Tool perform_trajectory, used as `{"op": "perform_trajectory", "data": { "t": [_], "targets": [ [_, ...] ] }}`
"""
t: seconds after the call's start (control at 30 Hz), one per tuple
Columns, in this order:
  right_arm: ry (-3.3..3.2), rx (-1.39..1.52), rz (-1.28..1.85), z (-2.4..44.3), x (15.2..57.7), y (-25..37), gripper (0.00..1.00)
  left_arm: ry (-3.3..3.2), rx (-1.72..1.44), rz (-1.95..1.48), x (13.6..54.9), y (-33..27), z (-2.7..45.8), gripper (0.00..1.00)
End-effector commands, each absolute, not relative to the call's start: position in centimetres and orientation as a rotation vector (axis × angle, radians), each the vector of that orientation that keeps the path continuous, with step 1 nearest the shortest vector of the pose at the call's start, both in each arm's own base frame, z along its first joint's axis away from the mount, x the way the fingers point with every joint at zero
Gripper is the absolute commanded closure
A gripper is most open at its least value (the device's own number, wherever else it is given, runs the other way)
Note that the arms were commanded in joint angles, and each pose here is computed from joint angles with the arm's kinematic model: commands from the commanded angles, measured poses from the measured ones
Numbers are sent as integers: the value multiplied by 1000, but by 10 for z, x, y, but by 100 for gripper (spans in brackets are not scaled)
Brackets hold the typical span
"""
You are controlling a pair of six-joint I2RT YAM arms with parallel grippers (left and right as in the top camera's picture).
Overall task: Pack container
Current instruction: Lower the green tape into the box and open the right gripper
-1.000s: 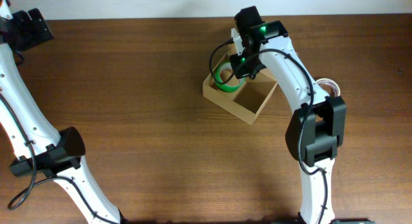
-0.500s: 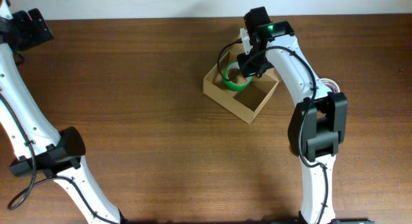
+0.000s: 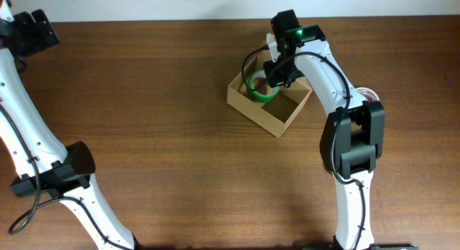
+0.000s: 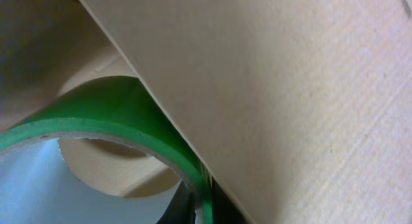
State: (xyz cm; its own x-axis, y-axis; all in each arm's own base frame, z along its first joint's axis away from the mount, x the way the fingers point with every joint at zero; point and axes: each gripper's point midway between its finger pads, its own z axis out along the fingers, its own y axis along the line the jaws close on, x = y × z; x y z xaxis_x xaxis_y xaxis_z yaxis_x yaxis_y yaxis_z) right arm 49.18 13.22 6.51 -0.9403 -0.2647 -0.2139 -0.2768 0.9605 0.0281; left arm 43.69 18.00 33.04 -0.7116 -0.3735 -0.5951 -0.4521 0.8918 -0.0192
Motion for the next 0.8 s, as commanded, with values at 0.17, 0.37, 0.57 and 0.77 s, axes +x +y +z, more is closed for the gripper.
{"op": "perform_trajectory", "data": {
  "t": [0.17, 0.37, 0.57, 0.77],
  "targets": [
    [2877, -414, 166, 65, 497, 146, 96, 2418, -576, 165, 430, 178, 343, 0],
    [2882, -418, 167, 65, 496, 147, 74, 2419, -576, 166, 430, 178, 343, 0],
    [2883, -432, 167, 65, 494, 151, 73, 2418, -577, 166, 430, 178, 343, 0],
    [2870, -455, 170, 72, 492, 157, 74, 2418, -577, 166, 430, 178, 343, 0]
  ]
}}
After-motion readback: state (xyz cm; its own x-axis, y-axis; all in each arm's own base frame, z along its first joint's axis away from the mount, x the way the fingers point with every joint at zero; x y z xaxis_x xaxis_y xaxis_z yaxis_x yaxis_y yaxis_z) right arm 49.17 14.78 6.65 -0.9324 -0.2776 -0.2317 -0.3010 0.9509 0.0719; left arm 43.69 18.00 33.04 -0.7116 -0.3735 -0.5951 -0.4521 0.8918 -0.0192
